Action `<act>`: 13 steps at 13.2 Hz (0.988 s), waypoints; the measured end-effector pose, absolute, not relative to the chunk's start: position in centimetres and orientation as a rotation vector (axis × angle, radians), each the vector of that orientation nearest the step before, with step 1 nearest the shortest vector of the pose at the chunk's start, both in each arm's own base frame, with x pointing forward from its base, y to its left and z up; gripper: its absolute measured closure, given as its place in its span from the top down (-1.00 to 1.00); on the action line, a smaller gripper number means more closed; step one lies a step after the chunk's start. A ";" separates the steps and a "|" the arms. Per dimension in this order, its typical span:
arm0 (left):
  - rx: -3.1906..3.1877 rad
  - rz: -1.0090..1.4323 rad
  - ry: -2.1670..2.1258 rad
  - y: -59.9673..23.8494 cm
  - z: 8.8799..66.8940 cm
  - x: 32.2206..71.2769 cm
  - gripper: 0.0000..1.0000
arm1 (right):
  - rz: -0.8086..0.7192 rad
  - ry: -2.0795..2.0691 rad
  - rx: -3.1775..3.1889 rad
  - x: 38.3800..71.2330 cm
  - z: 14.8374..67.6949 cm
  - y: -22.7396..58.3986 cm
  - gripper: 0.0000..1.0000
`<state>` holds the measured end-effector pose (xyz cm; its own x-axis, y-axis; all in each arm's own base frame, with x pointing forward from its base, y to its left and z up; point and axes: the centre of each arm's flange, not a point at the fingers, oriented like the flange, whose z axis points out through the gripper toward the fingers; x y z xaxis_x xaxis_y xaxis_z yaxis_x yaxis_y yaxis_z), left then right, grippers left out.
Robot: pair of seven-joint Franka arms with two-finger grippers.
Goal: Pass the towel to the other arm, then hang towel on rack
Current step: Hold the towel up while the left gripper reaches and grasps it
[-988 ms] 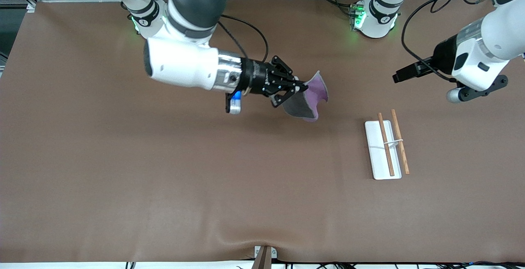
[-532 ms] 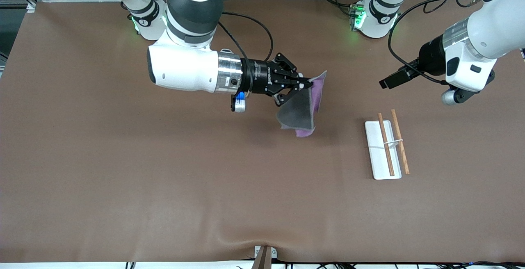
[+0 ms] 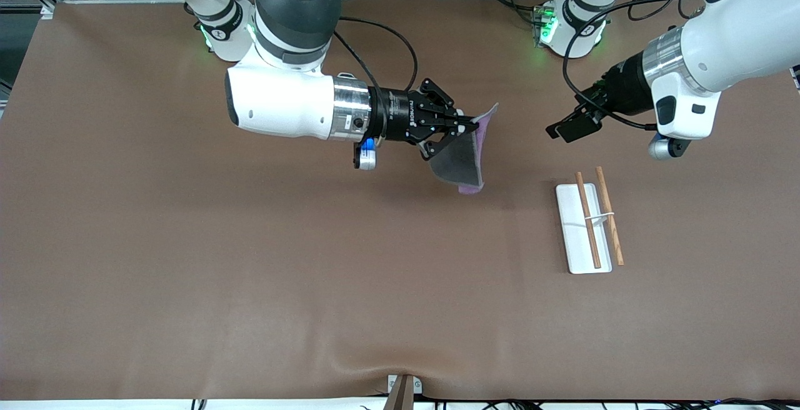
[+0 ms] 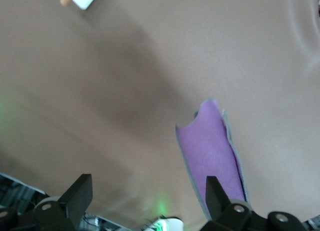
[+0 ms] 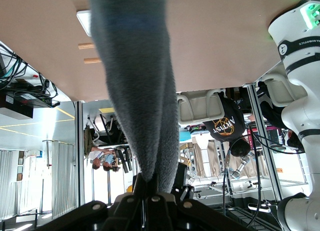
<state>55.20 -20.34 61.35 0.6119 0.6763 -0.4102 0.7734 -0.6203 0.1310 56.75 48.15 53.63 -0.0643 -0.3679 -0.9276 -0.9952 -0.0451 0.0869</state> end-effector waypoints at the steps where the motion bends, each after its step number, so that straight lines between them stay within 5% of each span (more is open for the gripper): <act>1: 2.524 -0.480 1.212 -20.7 61.5 55.1 1.00 | 1.112 1.513 -1.492 56.8 53.6 48.2 -0.96; 13: 2.125 -0.547 1.682 -27.1 63.4 54.6 1.00 | 1.105 1.514 -1.487 57.0 53.8 47.8 -0.96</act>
